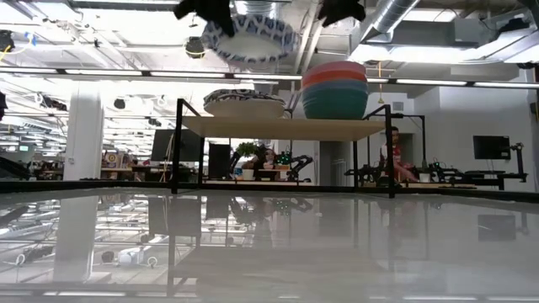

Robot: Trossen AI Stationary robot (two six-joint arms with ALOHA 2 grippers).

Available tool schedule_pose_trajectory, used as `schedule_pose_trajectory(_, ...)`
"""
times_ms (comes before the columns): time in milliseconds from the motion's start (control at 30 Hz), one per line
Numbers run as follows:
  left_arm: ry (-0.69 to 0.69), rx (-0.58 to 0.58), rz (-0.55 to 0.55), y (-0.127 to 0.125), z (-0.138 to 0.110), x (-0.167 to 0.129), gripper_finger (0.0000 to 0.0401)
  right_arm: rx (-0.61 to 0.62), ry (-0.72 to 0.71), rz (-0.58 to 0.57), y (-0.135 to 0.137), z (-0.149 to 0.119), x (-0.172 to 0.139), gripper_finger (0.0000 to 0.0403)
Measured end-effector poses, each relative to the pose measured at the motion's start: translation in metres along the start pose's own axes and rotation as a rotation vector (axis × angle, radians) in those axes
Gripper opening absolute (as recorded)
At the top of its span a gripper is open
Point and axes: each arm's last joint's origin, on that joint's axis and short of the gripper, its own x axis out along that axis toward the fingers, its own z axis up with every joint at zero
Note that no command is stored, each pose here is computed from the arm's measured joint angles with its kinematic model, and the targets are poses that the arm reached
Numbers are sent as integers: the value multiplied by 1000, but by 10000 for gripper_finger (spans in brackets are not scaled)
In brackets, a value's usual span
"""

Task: Place and stack bowls onto a shelf
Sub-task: Stack the blue patterned bowl on top of the blue patterned bowls on the shelf

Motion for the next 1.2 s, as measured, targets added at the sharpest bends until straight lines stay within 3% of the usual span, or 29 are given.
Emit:
schedule_pose_trajectory(233, -156, -92, 37, 18, 36, -33, 0, -39, -133, 50, 22, 13, 1, 166)
schedule_pose_trajectory(533, -224, -97, 133, 24, 45, -43, 0, -188, -285, 50, 41, 27, 3, 167)
schedule_pose_trajectory(700, -224, -102, 146, 28, 46, -41, 0, -252, -350, 26, 46, 33, 1, 199)
schedule_pose_trajectory(933, -244, -112, 141, 29, 49, -41, 0, -243, -331, 38, 49, 33, 12, 277)
schedule_pose_trajectory(1200, -262, -114, 133, 29, 51, -41, 0, -223, -275, 19, 47, 32, 39, 285)
